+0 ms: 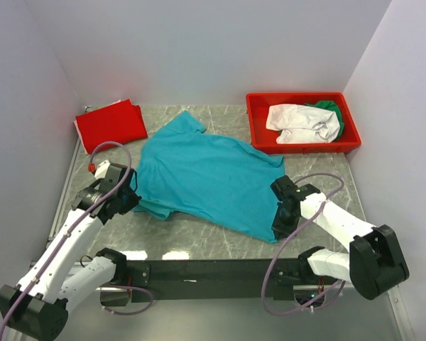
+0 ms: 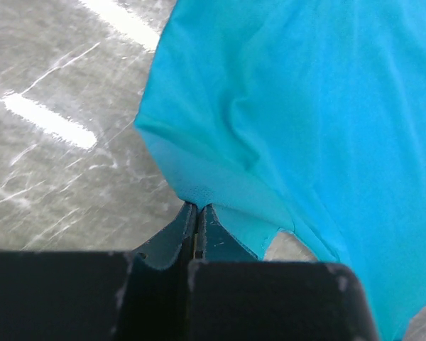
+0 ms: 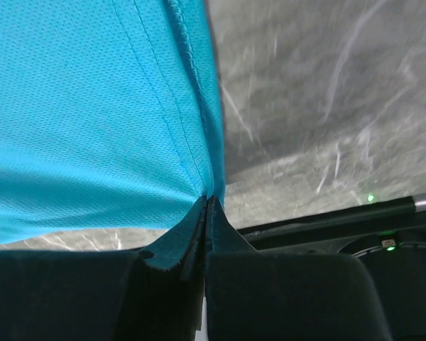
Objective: Fold and stack the t-shirts
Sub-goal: Fold the tshirt
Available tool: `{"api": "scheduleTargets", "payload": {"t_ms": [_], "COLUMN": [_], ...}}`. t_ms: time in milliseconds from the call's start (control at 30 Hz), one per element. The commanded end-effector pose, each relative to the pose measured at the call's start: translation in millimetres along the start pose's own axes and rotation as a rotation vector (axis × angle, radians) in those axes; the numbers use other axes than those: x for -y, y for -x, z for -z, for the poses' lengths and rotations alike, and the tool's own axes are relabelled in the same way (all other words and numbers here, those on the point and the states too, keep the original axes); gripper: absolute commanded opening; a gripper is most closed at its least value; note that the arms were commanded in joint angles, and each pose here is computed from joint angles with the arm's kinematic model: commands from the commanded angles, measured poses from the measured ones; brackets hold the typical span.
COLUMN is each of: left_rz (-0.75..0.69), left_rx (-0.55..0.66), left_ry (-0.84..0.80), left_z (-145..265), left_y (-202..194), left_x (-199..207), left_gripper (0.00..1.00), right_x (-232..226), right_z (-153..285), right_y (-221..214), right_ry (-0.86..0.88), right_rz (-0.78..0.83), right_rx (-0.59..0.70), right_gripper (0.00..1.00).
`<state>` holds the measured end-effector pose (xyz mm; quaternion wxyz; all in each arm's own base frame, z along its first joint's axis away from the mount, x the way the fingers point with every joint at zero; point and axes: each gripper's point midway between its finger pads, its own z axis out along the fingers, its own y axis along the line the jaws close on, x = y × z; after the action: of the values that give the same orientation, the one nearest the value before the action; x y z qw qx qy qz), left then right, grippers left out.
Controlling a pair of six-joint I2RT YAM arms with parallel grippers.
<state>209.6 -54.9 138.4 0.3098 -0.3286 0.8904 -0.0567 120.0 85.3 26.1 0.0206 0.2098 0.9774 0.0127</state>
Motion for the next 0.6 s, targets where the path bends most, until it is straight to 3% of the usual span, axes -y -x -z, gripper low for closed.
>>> {"api": "scheduleTargets", "payload": {"t_ms": [0,367,567], "left_rz": [0.020,0.051,0.000], "left_rx": [0.027,0.053,0.089], "left_ry": [0.025,0.014,-0.037], "left_z": [10,34,29], "left_y": [3,2,19], "left_x": [-13,-31,-7], "left_gripper": [0.01,0.01,0.01], "right_x": [5,7,-2], "right_z": [-1,-4,12], "right_y": [-15,-40,-25], "right_ry": [-0.001,0.042,0.061], "right_rz": [-0.030,-0.023,-0.033], "right_rx": [-0.019,-0.050,0.018], "right_gripper": [0.00,0.00,0.00]}}
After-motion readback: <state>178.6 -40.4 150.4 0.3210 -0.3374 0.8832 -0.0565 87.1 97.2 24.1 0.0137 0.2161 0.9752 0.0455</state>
